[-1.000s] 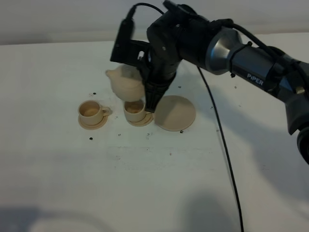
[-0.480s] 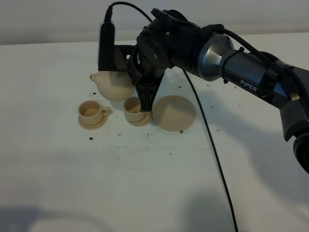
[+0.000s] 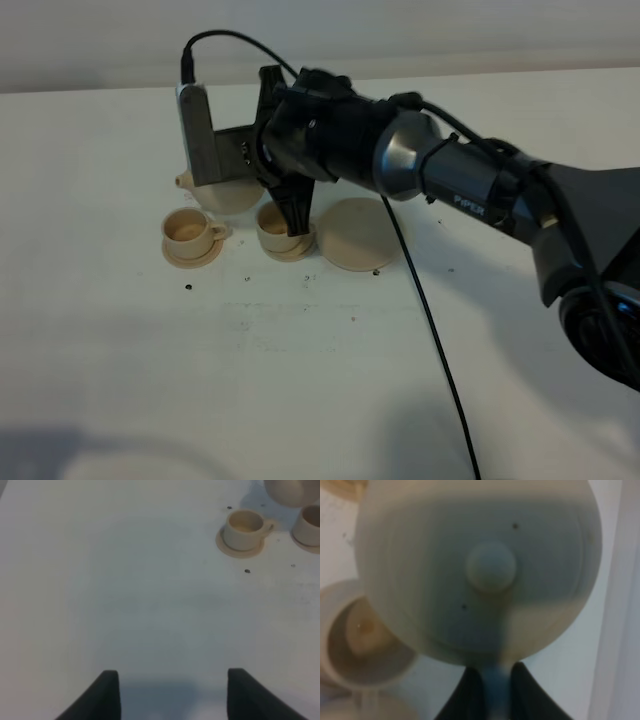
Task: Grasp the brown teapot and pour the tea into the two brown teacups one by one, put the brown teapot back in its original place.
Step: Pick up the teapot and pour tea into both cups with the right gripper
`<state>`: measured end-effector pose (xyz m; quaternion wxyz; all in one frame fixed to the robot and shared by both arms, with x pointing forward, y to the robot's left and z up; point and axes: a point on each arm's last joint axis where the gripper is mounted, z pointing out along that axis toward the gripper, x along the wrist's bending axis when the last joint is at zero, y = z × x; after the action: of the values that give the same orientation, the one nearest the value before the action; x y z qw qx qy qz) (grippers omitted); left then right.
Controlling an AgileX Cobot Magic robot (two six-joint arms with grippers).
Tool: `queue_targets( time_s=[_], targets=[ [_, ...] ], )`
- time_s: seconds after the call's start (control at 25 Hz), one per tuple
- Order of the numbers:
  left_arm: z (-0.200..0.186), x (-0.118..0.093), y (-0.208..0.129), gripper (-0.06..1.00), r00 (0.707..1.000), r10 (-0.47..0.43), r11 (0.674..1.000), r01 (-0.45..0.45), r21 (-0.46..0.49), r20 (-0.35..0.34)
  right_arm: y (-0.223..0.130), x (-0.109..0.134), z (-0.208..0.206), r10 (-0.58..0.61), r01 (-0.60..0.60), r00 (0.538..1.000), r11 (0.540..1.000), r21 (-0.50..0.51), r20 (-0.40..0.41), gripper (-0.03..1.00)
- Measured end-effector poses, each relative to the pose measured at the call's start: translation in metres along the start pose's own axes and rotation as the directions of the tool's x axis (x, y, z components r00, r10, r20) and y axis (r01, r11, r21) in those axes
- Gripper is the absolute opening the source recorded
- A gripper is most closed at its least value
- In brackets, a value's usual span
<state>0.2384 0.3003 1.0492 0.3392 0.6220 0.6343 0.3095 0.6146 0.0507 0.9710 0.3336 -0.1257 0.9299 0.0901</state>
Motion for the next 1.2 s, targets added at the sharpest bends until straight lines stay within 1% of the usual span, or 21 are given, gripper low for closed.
queue_targets(
  time_s=[0.2, 0.44, 0.6, 1.0, 1.2],
  targets=[
    [0.000, 0.000, 0.000, 0.47, 1.000, -0.001, 1.000, 0.001, 0.000, 0.000, 0.000, -0.002, 0.005, -0.068, 0.067, 0.996, 0.998, 0.008, 0.059, 0.12],
    [0.000, 0.000, 0.000, 0.47, 1.000, -0.001, 1.000, 0.001, 0.000, 0.000, -0.002, 0.004, 0.020, -0.147, 0.144, 0.987, 0.988, 0.049, 0.070, 0.12],
    [0.000, 0.000, 0.000, 0.47, 1.000, -0.001, 1.000, 0.001, 0.000, 0.000, -0.001, 0.003, 0.025, -0.200, 0.195, 0.974, 0.979, 0.054, 0.105, 0.12],
    [0.000, 0.000, 0.000, 0.47, 1.000, -0.001, 1.000, 0.001, 0.000, 0.000, -0.002, -0.001, 0.024, -0.258, 0.250, 0.955, 0.966, 0.070, 0.145, 0.12],
    [0.000, 0.000, 0.000, 0.47, 1.000, -0.001, 1.000, 0.001, 0.000, 0.000, -0.001, 0.002, 0.031, -0.281, 0.273, 0.948, 0.959, 0.074, 0.146, 0.12]
  ],
)
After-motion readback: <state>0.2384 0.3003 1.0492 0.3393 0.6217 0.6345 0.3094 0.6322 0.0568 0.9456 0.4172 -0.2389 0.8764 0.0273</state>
